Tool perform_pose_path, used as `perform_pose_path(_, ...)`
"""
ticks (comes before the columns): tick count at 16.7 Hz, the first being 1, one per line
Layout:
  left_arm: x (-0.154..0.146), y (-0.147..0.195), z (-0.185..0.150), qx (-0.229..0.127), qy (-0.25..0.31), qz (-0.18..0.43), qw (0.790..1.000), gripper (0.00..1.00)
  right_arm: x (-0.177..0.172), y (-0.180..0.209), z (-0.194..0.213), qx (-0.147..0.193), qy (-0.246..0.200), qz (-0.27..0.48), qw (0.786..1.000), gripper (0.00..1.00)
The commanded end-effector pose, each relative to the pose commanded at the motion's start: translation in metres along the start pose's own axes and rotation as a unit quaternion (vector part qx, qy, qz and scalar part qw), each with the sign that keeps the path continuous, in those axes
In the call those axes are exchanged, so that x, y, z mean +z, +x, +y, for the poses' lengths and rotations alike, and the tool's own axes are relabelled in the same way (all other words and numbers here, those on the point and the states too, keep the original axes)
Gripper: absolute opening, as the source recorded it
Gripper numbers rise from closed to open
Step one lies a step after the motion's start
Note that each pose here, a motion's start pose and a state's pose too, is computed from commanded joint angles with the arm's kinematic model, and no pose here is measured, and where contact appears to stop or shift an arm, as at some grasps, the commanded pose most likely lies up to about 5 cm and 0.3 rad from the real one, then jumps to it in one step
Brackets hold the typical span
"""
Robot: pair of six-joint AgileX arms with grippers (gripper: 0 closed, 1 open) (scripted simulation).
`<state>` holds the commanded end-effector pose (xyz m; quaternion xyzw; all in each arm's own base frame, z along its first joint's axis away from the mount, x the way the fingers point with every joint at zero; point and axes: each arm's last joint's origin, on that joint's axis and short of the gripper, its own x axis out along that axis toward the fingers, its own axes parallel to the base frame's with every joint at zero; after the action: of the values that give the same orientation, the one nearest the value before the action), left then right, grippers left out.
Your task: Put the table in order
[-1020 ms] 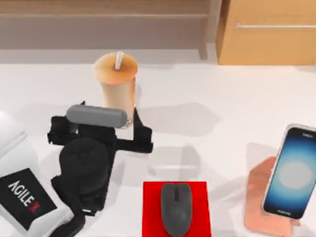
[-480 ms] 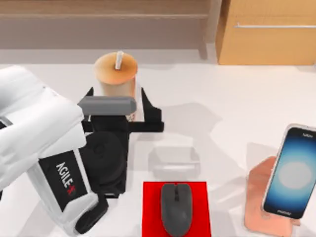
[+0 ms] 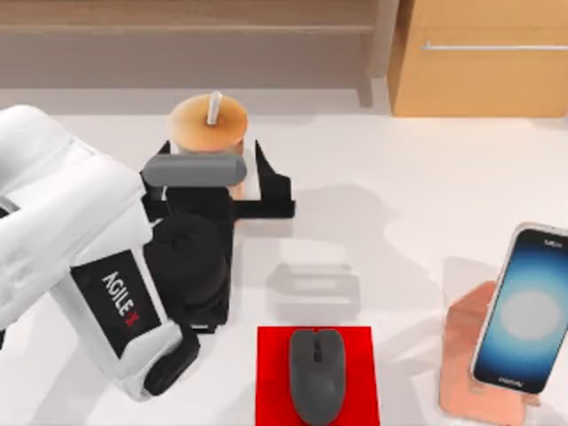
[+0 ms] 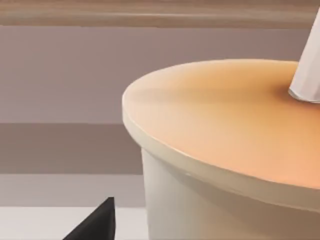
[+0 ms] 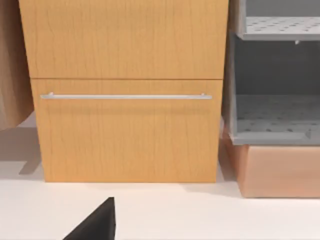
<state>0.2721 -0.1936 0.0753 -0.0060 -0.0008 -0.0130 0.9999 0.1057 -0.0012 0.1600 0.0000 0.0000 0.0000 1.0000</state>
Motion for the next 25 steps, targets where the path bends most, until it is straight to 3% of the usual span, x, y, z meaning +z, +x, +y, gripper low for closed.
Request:
perform_pose_path(5, -0.0001, 0.0085, 0.0003, 0.000, 0.000, 0.000, 1.000, 1.00, 0.0000, 0.0000, 0.0000, 0.000, 0.000, 0.000, 1.000, 1.00)
perform_pose_path(18, -0.0001, 0.0085, 0.0003, 0.000, 0.000, 0.000, 1.000, 0.02, 0.0000, 0.0000, 0.0000, 0.000, 0.000, 0.000, 1.000, 1.00)
perform_pose_path(25, -0.0001, 0.0085, 0.0003, 0.000, 0.000, 0.000, 1.000, 0.00, 0.0000, 0.0000, 0.0000, 0.000, 0.000, 0.000, 1.000, 1.00)
